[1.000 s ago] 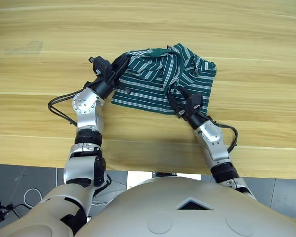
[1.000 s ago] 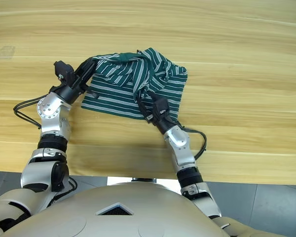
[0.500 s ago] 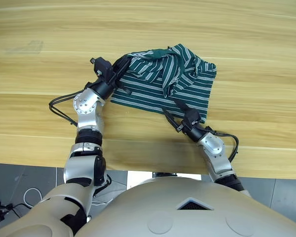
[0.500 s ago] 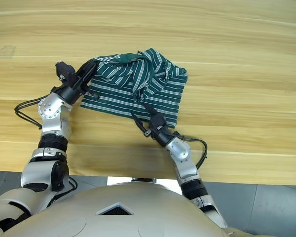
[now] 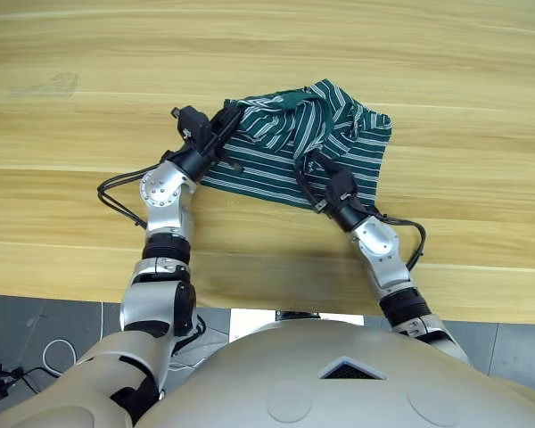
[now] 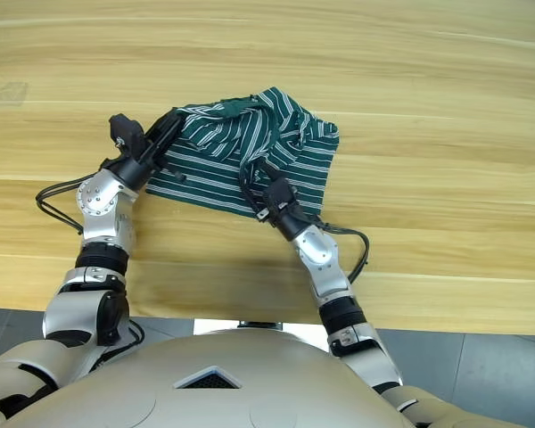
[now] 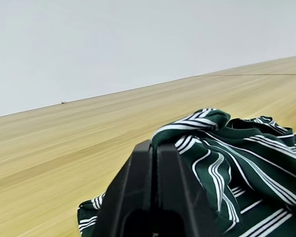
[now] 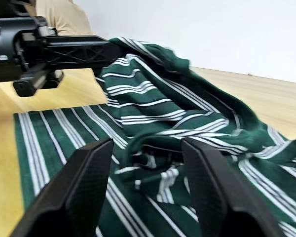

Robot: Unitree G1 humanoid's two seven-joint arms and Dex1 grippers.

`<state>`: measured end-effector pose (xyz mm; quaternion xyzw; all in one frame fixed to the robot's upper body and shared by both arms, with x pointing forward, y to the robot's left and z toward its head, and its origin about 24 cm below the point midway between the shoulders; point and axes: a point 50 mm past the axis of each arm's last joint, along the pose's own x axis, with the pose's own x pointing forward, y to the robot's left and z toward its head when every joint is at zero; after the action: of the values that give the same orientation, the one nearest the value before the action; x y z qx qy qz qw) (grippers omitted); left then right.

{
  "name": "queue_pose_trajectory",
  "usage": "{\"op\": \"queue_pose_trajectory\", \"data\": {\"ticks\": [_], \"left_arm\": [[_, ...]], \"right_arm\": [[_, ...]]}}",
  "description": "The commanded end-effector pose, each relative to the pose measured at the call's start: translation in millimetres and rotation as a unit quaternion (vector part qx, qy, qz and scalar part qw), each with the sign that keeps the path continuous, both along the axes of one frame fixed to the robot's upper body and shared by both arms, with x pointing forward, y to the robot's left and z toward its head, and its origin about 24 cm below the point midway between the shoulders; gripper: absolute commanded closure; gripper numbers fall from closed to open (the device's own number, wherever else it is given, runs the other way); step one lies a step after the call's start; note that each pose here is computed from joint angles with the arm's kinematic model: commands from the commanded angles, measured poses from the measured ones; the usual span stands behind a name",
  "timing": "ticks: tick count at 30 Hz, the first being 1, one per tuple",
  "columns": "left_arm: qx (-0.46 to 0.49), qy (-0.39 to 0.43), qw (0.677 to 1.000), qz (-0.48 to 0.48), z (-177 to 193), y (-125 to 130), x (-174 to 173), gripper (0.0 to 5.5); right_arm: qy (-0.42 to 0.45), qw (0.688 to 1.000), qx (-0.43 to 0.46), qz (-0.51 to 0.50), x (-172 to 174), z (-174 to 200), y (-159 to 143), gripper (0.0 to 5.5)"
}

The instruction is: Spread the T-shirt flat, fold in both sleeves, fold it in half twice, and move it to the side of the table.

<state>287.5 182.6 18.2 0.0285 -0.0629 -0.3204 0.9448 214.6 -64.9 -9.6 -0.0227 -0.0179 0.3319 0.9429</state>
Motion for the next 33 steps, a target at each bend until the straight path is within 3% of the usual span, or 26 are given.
{"op": "queue_pose_trajectory", "data": {"ticks": [1, 5, 17, 31, 33], "left_arm": [[0.002, 0.001, 1.000, -0.007, 1, -3, 2, 5.48], [0.001, 0.000, 1.000, -0.008, 1, -4, 4, 5.48], [-0.004, -0.006, 1.000, -0.011, 2, -2, -1, 5.48], [-0.020, -0.021, 0.999, -0.026, 8, -15, 0, 5.50], [-0.022, -0.024, 0.999, -0.027, 9, -16, 1, 5.50]], "right_arm": [[-0.003, 1.000, -0.003, 0.025, -9, -2, 11, 2.96], [-0.003, 0.999, -0.004, 0.037, -15, -3, 16, 2.96], [0.000, 1.000, 0.002, -0.029, 16, -3, 4, 2.96], [0.009, 0.999, -0.025, -0.027, 11, -11, 9, 5.47], [0.010, 0.999, -0.027, -0.030, 11, -11, 8, 5.47]]}}
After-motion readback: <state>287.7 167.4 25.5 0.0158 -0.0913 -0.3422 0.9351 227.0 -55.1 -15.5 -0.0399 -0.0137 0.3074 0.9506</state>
